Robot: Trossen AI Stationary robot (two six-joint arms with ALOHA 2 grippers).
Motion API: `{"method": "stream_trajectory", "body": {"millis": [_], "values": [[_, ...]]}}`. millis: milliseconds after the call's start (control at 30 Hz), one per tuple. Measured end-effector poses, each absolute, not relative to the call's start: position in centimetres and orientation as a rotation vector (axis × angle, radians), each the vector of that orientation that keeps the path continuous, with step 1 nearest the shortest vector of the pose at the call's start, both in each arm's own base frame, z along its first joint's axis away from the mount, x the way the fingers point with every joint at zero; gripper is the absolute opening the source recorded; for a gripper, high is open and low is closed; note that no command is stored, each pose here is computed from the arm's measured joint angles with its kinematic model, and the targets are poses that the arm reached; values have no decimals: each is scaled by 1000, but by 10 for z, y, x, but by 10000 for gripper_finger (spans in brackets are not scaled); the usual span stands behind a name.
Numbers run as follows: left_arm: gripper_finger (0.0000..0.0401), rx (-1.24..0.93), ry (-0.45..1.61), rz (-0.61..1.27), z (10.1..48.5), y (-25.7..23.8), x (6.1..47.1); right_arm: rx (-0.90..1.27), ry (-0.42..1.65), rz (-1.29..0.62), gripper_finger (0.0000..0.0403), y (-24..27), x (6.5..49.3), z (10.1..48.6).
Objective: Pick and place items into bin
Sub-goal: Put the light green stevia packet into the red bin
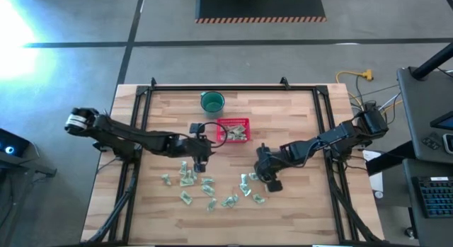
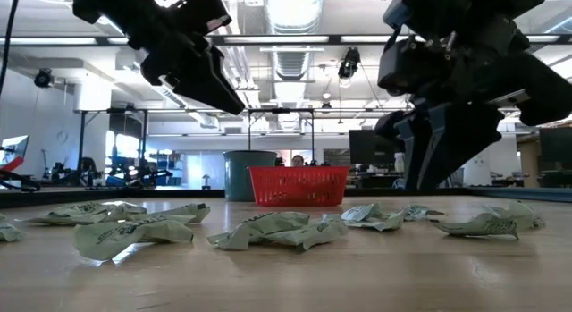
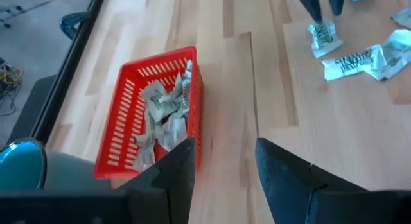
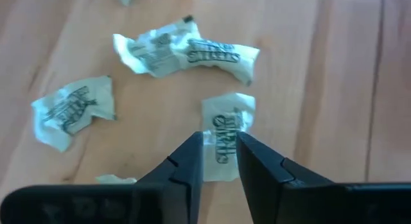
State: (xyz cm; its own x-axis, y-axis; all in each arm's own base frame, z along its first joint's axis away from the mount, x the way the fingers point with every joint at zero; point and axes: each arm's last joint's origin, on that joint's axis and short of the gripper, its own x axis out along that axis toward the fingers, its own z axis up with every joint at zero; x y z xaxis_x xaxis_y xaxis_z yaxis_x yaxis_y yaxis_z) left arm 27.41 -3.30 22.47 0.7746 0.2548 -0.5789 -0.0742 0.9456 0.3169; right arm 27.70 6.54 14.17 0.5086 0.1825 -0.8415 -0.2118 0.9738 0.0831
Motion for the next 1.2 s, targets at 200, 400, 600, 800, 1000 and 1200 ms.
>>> {"method": "stream_trajectory", "body": {"millis": [200,400,600,800,1000,1200], "values": [[146,284,656,184,226,-33,272,5,1016,198,130,65,276,141],[146,284,657,184,226,-33,272,37,1036,177,163,64,275,136],[146,284,656,185,226,-33,272,33,1077,170,173,65,277,122],[146,284,655,185,226,-33,272,25,1089,130,170,64,278,118],[146,286,659,184,225,-33,272,10,1086,117,128,64,278,119],[146,290,666,186,223,-32,271,-4,1085,112,62,63,278,119]]}}
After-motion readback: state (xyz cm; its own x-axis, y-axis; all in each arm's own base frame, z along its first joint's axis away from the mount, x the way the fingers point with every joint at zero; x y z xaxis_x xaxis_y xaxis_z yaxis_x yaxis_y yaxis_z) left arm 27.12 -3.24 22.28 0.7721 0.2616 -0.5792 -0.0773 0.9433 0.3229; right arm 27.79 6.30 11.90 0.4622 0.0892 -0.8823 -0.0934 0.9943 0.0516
